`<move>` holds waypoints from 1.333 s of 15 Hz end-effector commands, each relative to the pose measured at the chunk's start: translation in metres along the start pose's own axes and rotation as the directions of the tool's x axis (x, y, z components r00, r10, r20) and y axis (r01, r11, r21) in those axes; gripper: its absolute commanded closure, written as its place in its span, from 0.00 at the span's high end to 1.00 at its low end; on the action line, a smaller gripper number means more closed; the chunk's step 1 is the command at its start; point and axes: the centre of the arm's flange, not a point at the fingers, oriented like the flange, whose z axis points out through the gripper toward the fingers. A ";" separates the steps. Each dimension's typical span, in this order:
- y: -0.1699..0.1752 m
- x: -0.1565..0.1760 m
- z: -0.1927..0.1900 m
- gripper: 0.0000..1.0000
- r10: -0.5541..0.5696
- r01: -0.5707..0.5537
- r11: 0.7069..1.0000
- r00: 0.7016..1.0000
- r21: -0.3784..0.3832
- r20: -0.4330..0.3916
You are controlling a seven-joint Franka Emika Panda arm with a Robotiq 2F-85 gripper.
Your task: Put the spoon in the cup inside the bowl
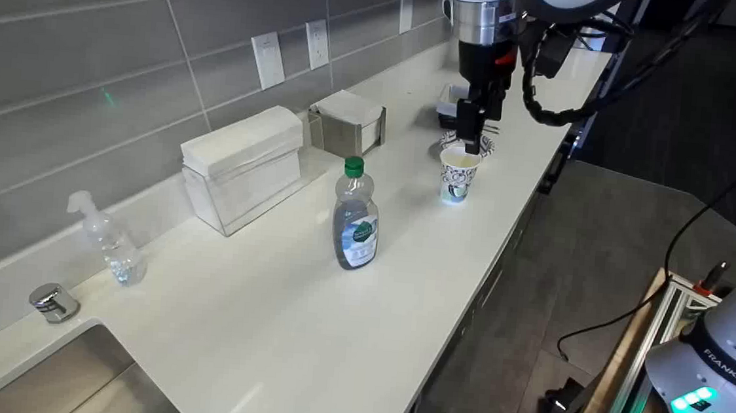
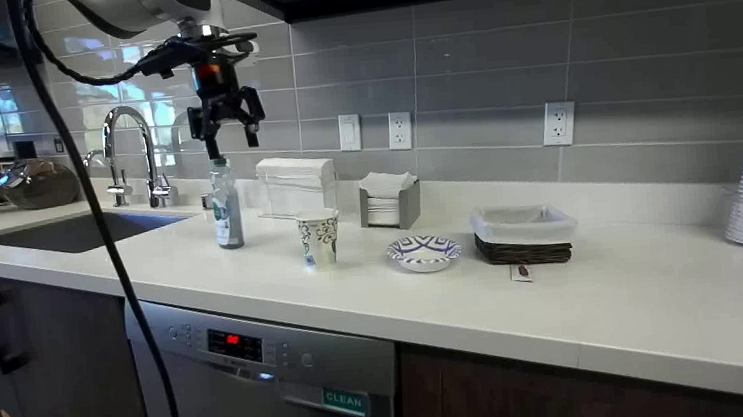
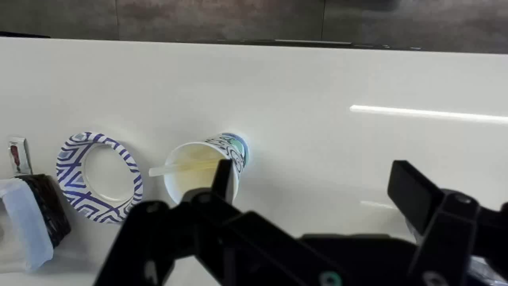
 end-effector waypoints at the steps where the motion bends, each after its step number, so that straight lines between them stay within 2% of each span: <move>1: 0.000 0.000 0.000 1.00 0.000 0.000 1.000 1.000 0.000 0.000; 9: 0.000 0.000 0.000 1.00 0.000 0.000 1.000 1.000 0.000 0.000; 11: 0.009 -0.004 0.006 1.00 -0.011 0.015 0.998 0.999 0.065 -0.048; 12: 0.016 -0.007 0.009 1.00 -0.009 0.020 0.994 0.995 0.111 -0.100; 16: 0.049 -0.020 0.024 1.00 0.060 0.010 0.967 0.962 0.255 -0.267; 18: 0.067 -0.031 0.034 1.00 0.124 -0.024 0.940 0.953 0.339 -0.277; 20: 0.086 -0.042 0.042 1.00 0.181 -0.072 0.912 0.954 0.405 -0.239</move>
